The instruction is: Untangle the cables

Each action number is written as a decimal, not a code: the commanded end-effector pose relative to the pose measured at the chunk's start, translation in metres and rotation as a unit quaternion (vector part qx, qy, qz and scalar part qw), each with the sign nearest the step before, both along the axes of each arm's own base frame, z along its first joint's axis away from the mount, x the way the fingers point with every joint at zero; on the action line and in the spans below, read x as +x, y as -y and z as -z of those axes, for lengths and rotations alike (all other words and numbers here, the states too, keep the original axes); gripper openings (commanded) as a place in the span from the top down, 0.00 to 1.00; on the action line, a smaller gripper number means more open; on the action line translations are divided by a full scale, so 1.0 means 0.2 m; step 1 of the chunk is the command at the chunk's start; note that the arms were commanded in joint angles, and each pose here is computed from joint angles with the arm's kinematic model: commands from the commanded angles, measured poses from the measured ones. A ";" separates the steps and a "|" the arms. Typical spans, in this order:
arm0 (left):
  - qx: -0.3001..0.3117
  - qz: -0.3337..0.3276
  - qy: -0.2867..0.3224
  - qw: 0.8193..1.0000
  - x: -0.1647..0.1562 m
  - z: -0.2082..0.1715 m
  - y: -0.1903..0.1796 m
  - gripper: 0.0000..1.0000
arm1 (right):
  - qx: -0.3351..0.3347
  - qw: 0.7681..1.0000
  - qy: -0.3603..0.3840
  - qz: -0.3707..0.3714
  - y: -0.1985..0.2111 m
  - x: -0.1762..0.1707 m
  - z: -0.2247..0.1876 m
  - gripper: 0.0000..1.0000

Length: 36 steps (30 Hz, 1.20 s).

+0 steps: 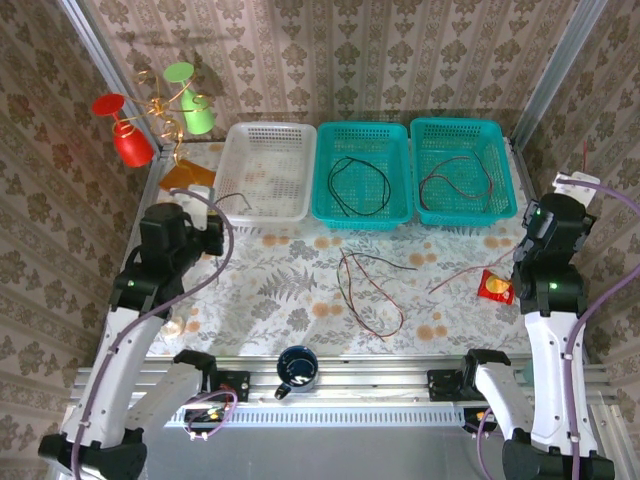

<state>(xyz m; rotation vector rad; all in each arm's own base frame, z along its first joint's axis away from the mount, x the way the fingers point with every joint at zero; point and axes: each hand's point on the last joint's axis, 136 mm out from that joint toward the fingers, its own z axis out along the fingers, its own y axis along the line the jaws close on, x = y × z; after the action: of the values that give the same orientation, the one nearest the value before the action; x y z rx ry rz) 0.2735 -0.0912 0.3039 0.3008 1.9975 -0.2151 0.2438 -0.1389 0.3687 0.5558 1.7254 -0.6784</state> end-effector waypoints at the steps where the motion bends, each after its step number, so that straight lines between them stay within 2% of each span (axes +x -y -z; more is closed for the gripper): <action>1: -0.022 0.054 0.032 0.998 -0.01 -0.11 0.17 1.00 | 0.024 0.996 0.072 -0.052 -0.08 0.00 -0.21 1.00; 5: 0.008 0.076 0.064 0.995 -0.03 -0.21 0.27 1.00 | 0.043 0.983 0.140 -0.106 -0.17 0.02 -0.44 1.00; 11: -0.009 0.099 0.106 0.989 -0.03 -0.37 0.36 1.00 | 0.058 0.960 0.229 -0.153 -0.25 0.09 -0.76 1.00; 15: -0.033 0.125 0.120 0.984 0.00 -0.43 0.48 1.00 | 0.050 0.952 0.261 -0.152 -0.24 0.14 -0.91 1.00; 27: -0.057 0.191 0.154 0.968 0.33 -0.68 0.93 1.00 | 0.030 0.929 0.330 -0.166 -0.24 0.22 -1.16 1.00; 31: -0.061 0.204 0.166 0.963 0.38 -0.76 1.01 1.00 | 0.022 0.914 0.357 -0.192 -0.27 0.36 -1.24 1.00; 36: -0.065 0.208 0.173 0.960 0.38 -0.80 1.03 1.00 | -0.009 0.901 0.381 -0.208 -0.30 0.58 -1.28 1.00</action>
<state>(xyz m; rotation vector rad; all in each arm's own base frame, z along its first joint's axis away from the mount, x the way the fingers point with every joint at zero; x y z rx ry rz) 0.3584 -0.2940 0.4314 0.6190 1.6443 -0.4964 0.3480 -0.0876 0.5995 0.4019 1.1449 -0.1361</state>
